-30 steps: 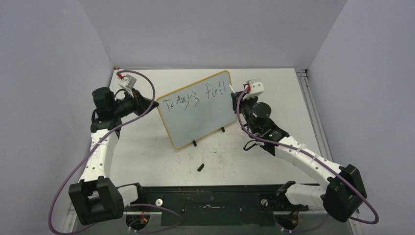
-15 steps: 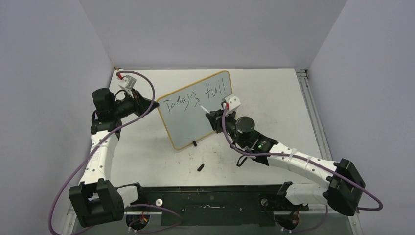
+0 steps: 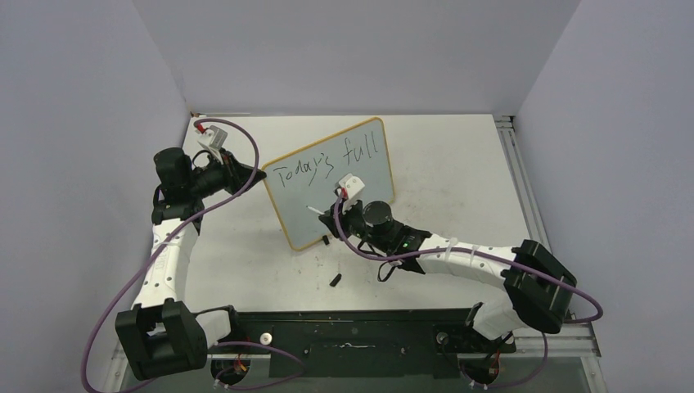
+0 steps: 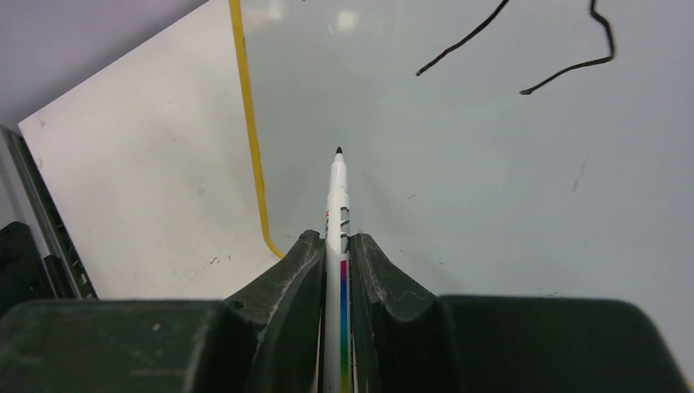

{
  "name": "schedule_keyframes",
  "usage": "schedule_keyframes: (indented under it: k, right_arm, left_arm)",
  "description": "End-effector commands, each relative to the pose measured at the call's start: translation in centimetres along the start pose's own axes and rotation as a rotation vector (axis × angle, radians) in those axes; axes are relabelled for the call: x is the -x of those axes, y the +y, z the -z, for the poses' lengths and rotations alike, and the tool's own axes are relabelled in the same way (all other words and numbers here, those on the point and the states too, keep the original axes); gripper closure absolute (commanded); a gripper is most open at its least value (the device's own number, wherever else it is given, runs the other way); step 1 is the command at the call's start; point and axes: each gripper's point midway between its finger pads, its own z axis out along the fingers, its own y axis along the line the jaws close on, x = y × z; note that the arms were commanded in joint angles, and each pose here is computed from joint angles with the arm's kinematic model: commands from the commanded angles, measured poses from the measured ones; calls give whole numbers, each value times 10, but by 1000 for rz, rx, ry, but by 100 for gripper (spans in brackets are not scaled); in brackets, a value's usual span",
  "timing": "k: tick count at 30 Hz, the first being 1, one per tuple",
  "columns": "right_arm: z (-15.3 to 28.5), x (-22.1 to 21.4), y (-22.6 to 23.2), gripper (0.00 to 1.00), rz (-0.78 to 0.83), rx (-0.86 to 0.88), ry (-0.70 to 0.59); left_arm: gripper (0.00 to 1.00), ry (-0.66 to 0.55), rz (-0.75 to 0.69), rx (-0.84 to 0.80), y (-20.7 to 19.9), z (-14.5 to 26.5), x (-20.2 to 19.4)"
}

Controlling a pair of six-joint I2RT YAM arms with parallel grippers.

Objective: Write a sentence on the whiteboard

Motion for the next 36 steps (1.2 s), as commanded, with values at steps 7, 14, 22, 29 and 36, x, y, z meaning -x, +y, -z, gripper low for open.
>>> schedule_keyframes:
  k: [7, 14, 22, 29, 36]
  right_arm:
    - [-24, 16, 33, 95, 11, 123, -36]
    - [-30, 5, 27, 95, 14, 91, -12]
    - [-37, 2, 24, 95, 25, 77, -2]
    - [-40, 2, 24, 95, 33, 72, -5]
    - [-43, -8, 25, 95, 35, 86, 24]
  left_arm:
    - [100, -37, -54, -36, -10, 3, 14]
    - [100, -38, -56, -36, -10, 3, 14]
    - [100, -37, -56, -36, -10, 3, 14]
    - [100, -37, -57, -36, -10, 3, 14]
    - [100, -36, -57, -36, -10, 3, 14]
